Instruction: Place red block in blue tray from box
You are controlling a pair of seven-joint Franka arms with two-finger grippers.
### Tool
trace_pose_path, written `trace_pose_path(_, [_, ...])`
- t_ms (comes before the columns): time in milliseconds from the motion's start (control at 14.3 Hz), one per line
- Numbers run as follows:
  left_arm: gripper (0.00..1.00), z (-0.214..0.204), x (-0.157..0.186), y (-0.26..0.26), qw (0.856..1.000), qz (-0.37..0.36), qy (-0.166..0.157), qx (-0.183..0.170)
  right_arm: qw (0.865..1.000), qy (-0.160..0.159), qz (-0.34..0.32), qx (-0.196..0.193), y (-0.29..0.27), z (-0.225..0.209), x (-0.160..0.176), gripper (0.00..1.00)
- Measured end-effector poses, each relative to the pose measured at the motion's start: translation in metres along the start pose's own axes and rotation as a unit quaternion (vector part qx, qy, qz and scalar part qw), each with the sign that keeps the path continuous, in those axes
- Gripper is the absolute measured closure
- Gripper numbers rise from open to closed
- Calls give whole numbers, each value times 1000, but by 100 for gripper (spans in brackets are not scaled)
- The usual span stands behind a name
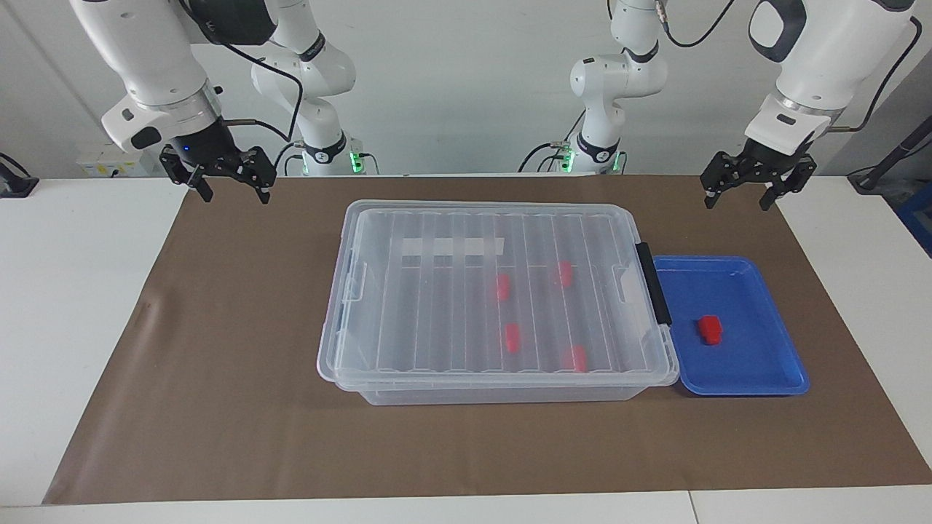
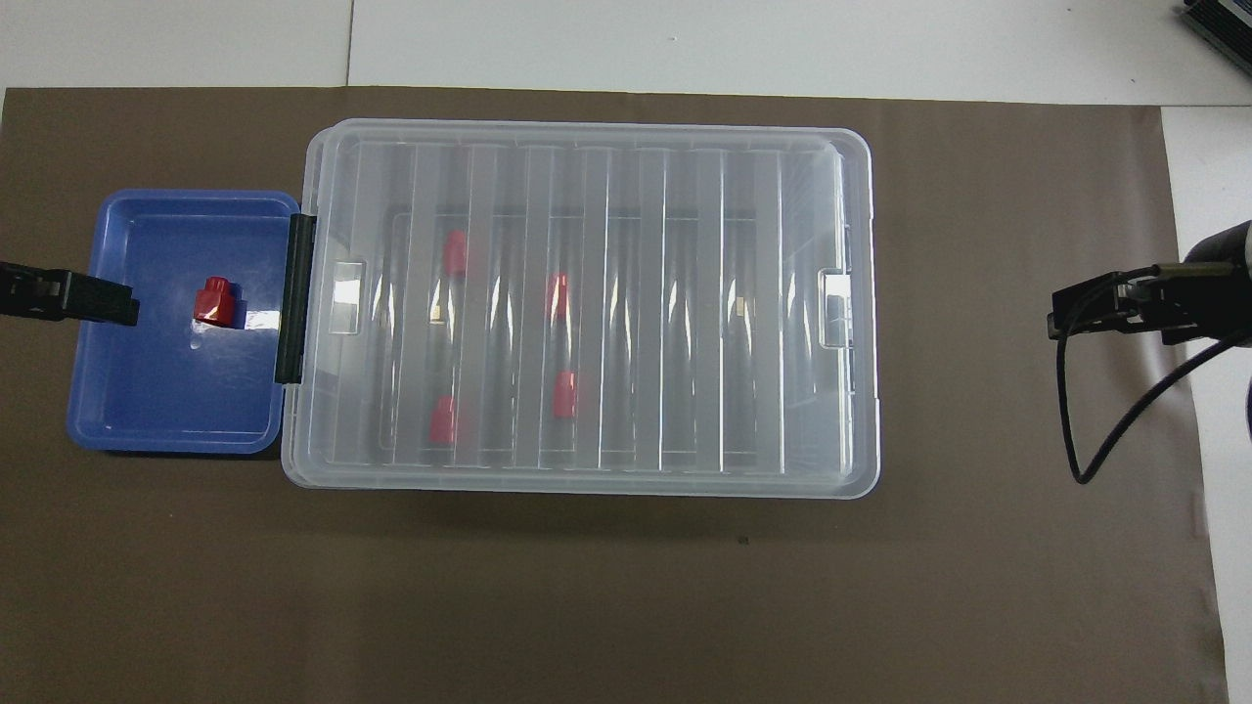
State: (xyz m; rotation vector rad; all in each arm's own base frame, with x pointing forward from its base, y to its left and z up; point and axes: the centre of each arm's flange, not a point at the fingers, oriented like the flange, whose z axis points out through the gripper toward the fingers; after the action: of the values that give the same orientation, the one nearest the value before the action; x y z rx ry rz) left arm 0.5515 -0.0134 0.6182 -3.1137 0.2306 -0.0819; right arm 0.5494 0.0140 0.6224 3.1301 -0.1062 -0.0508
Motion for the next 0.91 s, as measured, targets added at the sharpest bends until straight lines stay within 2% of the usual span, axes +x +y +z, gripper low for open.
trace_pose_path(907, [0, 0, 0, 0, 1000, 0, 0, 0, 1000, -1, -15, -1, 17, 1, 1, 0])
